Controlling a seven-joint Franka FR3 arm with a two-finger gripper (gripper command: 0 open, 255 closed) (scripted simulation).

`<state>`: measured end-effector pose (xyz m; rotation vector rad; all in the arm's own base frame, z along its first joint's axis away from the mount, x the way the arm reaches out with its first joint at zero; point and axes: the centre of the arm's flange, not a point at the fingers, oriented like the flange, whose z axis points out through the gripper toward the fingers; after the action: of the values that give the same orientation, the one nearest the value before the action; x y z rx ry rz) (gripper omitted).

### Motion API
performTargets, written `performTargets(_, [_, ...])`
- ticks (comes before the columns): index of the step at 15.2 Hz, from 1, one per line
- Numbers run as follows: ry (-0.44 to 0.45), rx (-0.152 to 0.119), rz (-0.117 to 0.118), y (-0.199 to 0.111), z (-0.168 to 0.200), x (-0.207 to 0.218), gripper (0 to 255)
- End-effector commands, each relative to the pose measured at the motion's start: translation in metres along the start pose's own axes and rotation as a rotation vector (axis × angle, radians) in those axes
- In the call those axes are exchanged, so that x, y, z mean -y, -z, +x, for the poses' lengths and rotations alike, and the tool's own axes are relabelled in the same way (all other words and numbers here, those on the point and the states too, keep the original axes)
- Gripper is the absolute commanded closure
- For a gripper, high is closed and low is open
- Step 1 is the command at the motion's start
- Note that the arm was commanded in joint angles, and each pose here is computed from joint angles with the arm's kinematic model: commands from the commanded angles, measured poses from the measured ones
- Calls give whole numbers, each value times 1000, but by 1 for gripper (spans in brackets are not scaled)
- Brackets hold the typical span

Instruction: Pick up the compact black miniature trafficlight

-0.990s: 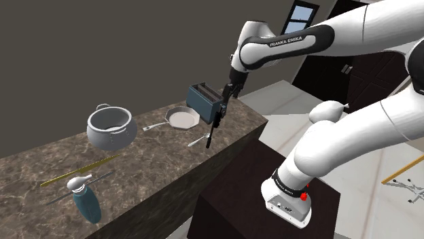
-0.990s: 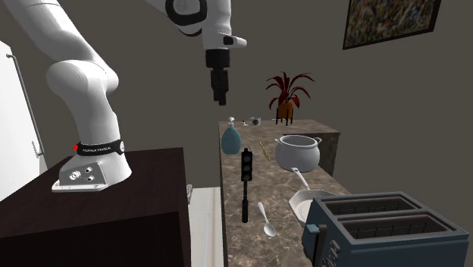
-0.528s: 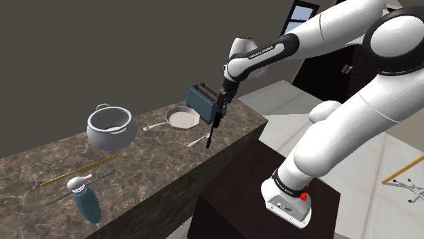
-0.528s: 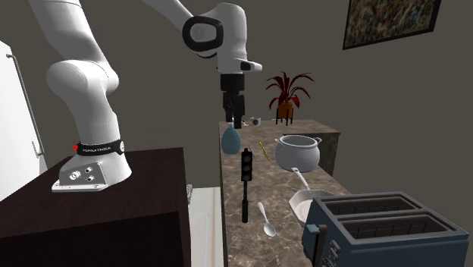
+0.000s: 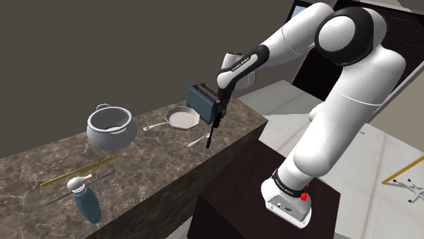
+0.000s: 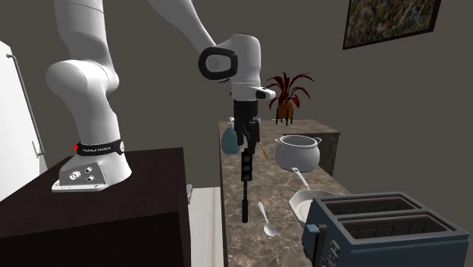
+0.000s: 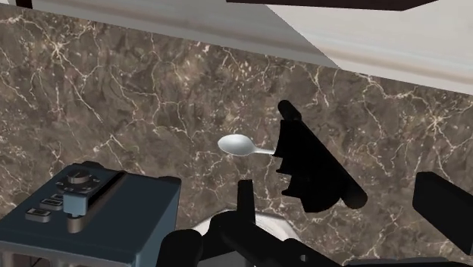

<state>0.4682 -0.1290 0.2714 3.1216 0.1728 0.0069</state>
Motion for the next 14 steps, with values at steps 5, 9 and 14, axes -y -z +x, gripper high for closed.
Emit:
performTargets(5, [1,-1,-1,-31,0,0,0])
performTargets(9, [1,-1,-1,-32,0,0,255])
performTargets(14, [1,-1,-1,-32,0,0,255])
